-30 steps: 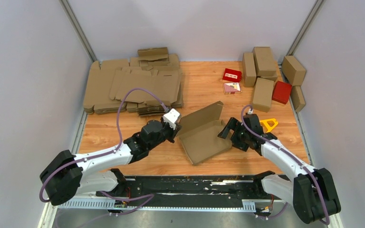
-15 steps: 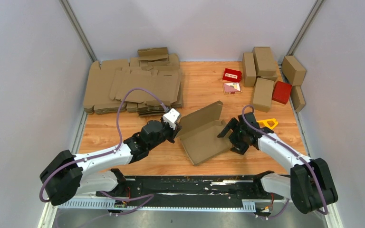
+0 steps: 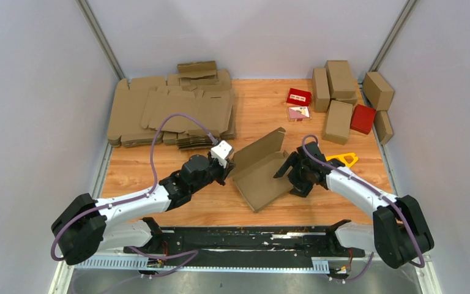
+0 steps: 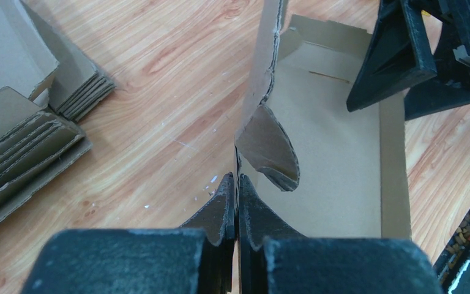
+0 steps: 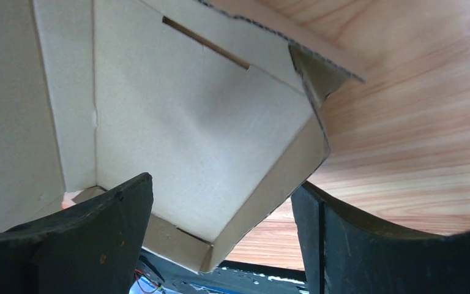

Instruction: Fold the paper box

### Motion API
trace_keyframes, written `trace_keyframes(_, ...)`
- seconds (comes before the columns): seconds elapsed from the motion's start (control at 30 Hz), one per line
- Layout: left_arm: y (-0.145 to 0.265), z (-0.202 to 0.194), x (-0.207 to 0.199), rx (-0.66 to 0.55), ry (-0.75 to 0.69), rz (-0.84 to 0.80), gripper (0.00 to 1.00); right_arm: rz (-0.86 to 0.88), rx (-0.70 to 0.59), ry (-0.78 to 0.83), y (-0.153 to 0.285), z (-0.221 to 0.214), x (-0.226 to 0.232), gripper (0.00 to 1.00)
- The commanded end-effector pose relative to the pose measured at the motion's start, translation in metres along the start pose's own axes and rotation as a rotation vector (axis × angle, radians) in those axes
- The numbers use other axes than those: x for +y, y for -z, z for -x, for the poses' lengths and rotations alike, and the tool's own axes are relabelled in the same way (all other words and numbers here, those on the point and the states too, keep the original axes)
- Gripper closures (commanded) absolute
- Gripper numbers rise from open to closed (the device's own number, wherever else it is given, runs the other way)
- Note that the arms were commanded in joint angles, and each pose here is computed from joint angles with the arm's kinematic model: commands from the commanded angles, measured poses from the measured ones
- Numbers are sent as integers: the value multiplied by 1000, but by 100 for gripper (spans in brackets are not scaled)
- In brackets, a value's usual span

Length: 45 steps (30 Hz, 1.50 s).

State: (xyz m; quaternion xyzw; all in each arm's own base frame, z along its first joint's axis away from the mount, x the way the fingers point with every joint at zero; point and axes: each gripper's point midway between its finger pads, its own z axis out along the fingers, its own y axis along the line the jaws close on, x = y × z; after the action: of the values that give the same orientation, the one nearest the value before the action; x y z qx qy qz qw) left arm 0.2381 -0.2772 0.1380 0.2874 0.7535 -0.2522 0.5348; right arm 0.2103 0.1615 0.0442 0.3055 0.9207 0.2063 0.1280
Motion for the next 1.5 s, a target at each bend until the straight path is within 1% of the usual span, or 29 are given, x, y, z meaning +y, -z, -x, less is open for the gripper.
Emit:
trace_keyframes(0.0, -3, 22, -11, -72, 24, -55, 100, 31, -22, -43, 5, 9, 25, 19)
trace_keyframes(0.1, -5, 21, -16, -68, 30, -79, 100, 27, -28, -40, 3, 12, 28, 21)
trace_keyframes(0.33, -7, 21, -38, -59, 47, -197, 100, 21, -40, -1, -3, 17, 30, 27)
trace_keyframes(0.63, -5, 24, -53, -62, 50, -286, 100, 28, -24, 89, -10, 18, 35, 29)
trace_keyframes(0.67, -5, 24, -55, -63, 51, -295, 100, 44, -24, 123, -10, 18, 37, 29)
trace_keyframes(0.73, -5, 24, -56, -64, 53, -303, 100, 77, -30, 179, -9, 20, 42, 24)
trace_keyframes(0.83, -7, 22, -46, -49, 39, -241, 100, 52, -90, 256, -4, 31, 37, 8)
trace_keyframes(0.9, -8, 19, -30, -40, 34, -155, 100, 16, -143, 309, 0, 40, 30, 1)
trace_keyframes(0.97, -6, 17, -14, -34, 28, -64, 100, -38, -197, 366, 3, 51, 20, 0)
trace_keyframes(1.03, -5, 17, -6, -34, 22, -25, 100, -90, -226, 404, 7, 60, 11, 0)
trace_keyframes(1.1, -3, 18, -2, -38, 22, -3, 100, -113, -235, 413, 9, 67, 5, 0)
trace_keyframes(1.17, -3, 18, -2, -42, 22, -1, 100, -92, -235, 393, 9, 71, 3, 0)
trace_keyframes(1.23, -3, 18, -5, -44, 22, -16, 96, -40, -226, 378, 7, 69, 7, 0)
trace_keyframes(1.3, -3, 17, -8, -52, 30, -35, 90, 21, -202, 366, 4, 62, 13, 2)
trace_keyframes(1.4, -7, 13, -12, -50, 40, -58, 77, 48, -185, 356, -1, 57, 15, 6)
trace_keyframes(1.47, -11, 8, -16, -45, 52, -74, 65, 47, -180, 360, -3, 57, 15, 8)
